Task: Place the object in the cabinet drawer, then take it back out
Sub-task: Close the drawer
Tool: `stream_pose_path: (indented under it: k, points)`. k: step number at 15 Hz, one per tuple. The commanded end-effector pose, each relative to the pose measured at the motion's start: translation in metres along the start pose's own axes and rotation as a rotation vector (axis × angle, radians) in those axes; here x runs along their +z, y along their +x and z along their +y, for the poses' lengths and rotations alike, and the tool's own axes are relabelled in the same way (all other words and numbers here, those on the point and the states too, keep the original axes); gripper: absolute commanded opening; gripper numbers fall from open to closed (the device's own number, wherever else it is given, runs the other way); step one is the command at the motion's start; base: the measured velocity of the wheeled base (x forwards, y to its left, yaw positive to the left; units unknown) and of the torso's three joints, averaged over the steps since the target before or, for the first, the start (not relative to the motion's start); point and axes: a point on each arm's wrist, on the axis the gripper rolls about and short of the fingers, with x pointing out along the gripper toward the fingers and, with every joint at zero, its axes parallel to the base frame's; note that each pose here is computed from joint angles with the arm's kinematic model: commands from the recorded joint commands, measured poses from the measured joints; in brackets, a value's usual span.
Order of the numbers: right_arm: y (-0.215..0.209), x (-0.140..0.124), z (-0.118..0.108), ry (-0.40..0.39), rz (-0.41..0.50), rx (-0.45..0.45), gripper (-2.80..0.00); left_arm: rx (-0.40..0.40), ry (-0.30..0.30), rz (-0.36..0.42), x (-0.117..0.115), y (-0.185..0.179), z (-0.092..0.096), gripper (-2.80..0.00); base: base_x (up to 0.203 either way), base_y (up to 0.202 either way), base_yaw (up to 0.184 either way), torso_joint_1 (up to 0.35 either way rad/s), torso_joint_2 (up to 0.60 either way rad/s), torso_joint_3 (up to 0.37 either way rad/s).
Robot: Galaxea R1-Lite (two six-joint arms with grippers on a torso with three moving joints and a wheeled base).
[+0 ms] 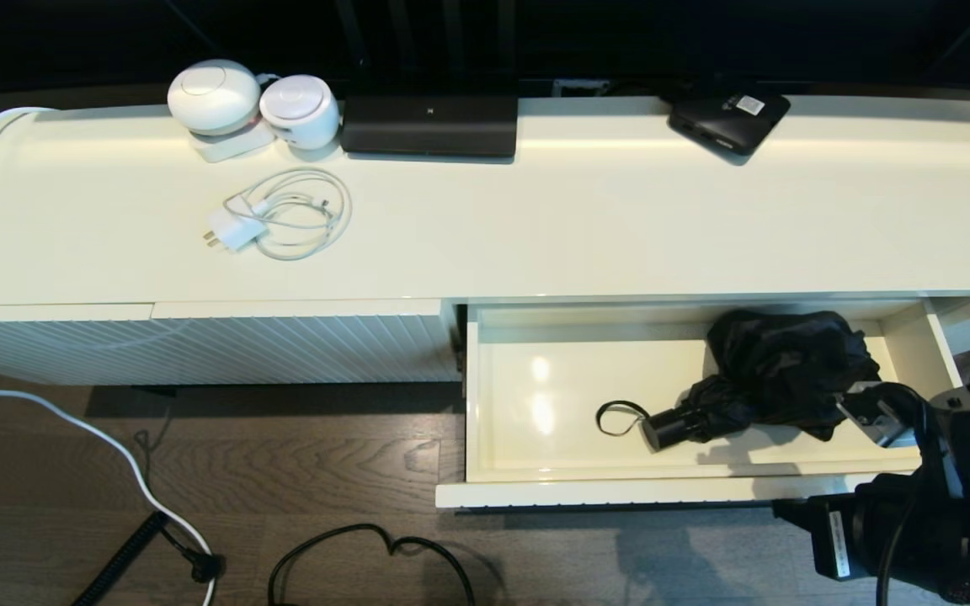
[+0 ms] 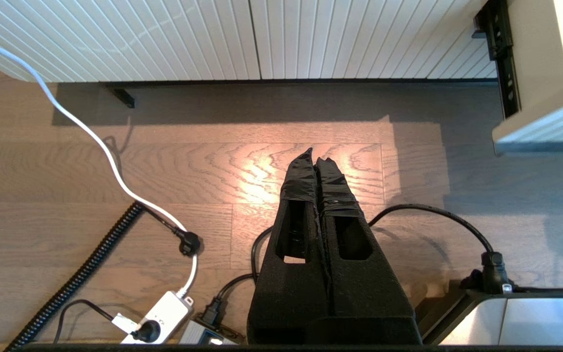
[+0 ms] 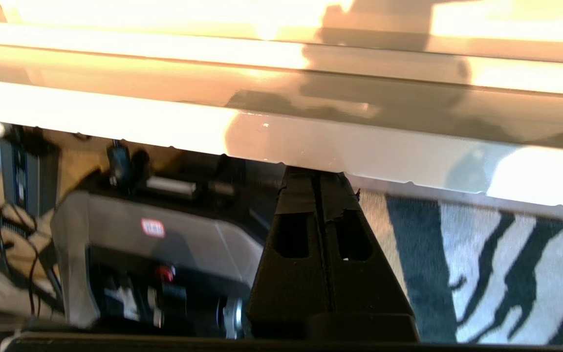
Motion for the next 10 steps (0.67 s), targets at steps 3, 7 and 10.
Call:
stream_pose_path:
  k: [3,7,10]
  points:
    - [0.008,0.004,0.0,0.009,-0.026,-0.032,-2.8,0.0,0.0,0.0,0.0,0.0,0.0,-2.8,0.0,0.0,0.0,0.0,0.0,0.0]
    - [0.019,0.01,0.002,0.014,-0.076,-0.053,-2.8,0.001,0.0,0.001,0.0,0.0,0.0,-2.8,0.0,0.0,0.0,0.0,0.0,0.0]
    - [0.027,0.019,0.006,0.02,-0.122,-0.062,-2.8,0.001,0.0,0.0,0.0,0.0,0.0,-2.8,0.0,0.0,0.0,0.0,0.0,0.0]
